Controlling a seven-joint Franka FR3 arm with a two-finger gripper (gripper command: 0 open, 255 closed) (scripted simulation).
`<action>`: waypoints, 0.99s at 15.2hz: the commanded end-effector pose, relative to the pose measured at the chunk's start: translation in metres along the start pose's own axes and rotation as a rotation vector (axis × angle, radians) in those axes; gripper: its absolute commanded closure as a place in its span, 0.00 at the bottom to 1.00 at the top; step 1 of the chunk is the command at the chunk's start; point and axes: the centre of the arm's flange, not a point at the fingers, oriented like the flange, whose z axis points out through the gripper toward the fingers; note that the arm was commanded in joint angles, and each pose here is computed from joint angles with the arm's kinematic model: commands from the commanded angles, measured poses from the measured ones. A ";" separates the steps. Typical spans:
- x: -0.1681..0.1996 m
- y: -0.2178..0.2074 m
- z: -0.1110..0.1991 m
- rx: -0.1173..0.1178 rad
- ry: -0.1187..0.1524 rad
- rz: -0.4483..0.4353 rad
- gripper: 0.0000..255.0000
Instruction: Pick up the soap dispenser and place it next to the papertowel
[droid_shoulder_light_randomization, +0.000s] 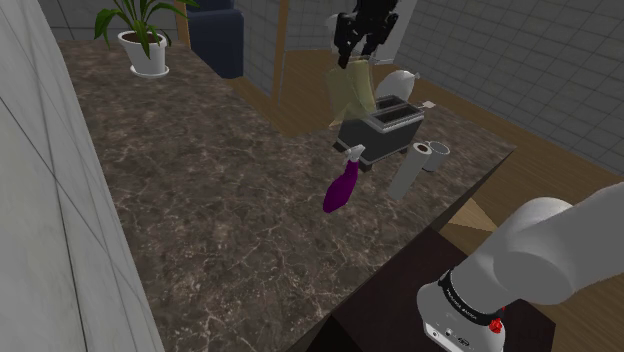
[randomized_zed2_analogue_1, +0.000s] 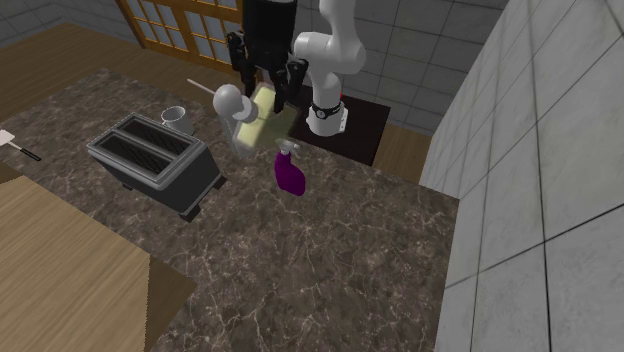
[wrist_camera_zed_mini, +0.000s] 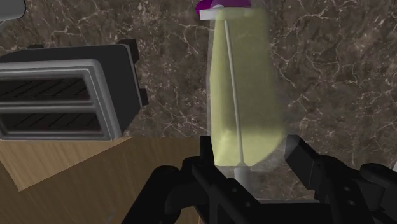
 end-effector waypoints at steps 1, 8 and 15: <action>-0.014 0.023 0.003 0.001 0.000 -0.001 1.00; -0.055 0.106 0.005 0.001 0.000 -0.001 1.00; -0.096 0.189 0.006 0.001 0.000 -0.001 1.00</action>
